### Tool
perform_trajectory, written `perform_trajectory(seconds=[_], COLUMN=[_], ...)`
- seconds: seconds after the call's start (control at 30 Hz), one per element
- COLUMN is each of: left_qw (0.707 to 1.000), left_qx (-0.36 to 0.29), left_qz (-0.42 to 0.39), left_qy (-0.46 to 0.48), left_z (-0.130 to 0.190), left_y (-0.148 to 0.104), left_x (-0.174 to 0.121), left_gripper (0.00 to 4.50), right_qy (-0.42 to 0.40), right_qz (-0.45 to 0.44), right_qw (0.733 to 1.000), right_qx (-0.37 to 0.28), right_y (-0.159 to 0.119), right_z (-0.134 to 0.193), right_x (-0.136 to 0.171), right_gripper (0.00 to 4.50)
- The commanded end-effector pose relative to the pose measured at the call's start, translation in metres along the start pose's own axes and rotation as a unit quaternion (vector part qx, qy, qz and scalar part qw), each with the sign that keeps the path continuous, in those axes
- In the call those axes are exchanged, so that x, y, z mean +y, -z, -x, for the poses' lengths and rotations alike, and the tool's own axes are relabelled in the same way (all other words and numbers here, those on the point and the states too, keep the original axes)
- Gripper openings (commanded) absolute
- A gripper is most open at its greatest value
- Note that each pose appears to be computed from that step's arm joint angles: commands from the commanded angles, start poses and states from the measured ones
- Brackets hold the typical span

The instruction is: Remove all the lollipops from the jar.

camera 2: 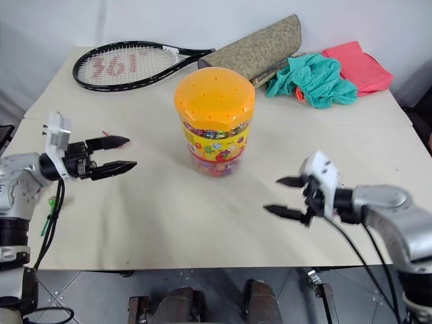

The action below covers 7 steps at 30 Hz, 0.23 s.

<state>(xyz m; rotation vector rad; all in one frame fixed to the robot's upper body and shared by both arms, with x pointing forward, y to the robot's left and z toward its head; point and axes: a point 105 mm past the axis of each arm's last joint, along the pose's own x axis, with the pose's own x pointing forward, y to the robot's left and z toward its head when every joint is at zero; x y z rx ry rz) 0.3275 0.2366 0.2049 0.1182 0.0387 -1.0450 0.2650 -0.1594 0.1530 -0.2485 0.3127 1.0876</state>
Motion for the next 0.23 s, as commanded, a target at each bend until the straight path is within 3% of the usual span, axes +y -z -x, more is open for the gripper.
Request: perform_trajectory(seconds=[0.03,0.23], left_qw=[0.999,0.998], left_qx=[-0.004,-0.032], left_qz=[-0.022,-0.024], left_qy=[-0.027,-0.040], left_z=[0.010,0.014], left_y=[0.002,0.009], left_x=[-0.003,-0.018], left_gripper=[4.50,4.50], right_qy=[0.005,0.058], right_qz=[0.051,0.052], right_qw=[0.999,0.996], right_qx=[-0.019,-0.034], right_y=[0.012,0.027], right_z=[-0.012,-0.024], right_x=[0.005,-0.003], right_gripper=[4.48,4.48])
